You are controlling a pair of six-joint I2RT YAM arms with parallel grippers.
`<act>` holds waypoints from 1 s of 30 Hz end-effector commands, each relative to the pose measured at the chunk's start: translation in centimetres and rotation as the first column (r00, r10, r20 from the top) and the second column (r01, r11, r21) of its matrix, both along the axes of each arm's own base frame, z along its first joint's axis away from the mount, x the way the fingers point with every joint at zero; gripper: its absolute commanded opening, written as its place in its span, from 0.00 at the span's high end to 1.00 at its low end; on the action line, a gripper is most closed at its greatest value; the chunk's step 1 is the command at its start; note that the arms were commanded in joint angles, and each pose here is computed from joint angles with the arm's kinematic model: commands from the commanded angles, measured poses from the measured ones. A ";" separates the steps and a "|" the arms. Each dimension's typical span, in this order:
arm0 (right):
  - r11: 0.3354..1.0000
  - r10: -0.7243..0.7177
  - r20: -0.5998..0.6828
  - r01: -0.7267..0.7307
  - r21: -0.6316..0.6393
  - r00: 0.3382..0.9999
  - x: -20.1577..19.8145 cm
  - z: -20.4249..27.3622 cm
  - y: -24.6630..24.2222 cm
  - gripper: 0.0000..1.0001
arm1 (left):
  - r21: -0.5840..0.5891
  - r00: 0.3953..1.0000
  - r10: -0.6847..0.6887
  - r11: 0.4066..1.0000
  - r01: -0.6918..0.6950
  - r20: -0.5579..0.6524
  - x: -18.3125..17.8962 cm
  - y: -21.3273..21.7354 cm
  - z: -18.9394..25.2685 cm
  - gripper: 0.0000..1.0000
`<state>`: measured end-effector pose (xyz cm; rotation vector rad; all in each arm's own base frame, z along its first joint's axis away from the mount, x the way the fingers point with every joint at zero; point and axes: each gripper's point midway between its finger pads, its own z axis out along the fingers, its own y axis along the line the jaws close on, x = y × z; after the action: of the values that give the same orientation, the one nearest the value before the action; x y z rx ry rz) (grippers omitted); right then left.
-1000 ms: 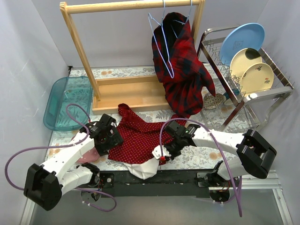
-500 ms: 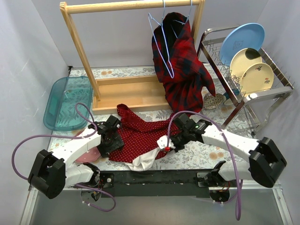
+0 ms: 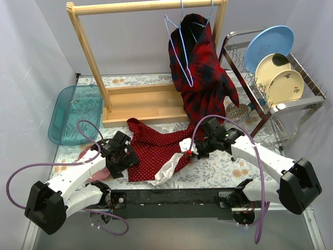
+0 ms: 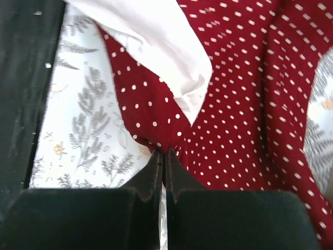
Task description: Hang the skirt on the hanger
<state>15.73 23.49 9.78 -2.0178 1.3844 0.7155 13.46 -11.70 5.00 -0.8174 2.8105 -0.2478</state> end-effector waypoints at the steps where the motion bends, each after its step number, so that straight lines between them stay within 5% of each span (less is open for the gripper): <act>1: 0.996 -0.087 0.026 0.086 0.034 0.996 2.7 1.7 0.6 0.99 | -0.072 0.998 -0.007 0.997 0.003 -0.063 -1.8 -1.1 -0.9 0.21; 12: 0.995 -0.095 -0.038 0.096 0.034 0.995 2.9 1.7 1.1 0.99 | -0.104 0.998 -0.041 0.994 0.035 -0.055 -2.3 -3.1 -2.1 0.38; 18: 0.995 -0.084 -0.062 0.087 0.040 0.994 2.9 2.2 1.5 0.99 | -0.103 1.000 -0.019 0.994 0.017 -0.016 -2.4 -2.9 -3.2 0.68; 21: 0.996 -0.083 -0.061 0.085 0.037 0.995 2.7 2.3 1.2 0.99 | -0.132 0.999 -0.015 0.991 0.019 0.031 -1.8 -3.3 -2.3 0.88; 30: 0.997 -0.057 -0.046 0.059 0.040 0.997 2.3 4.5 0.5 0.99 | -0.234 0.956 0.034 0.972 0.037 0.292 1.6 -4.0 3.4 1.00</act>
<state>17.74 23.70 11.17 -1.9442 1.5110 0.7661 12.54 -15.10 4.65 -0.7707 2.7082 -0.5443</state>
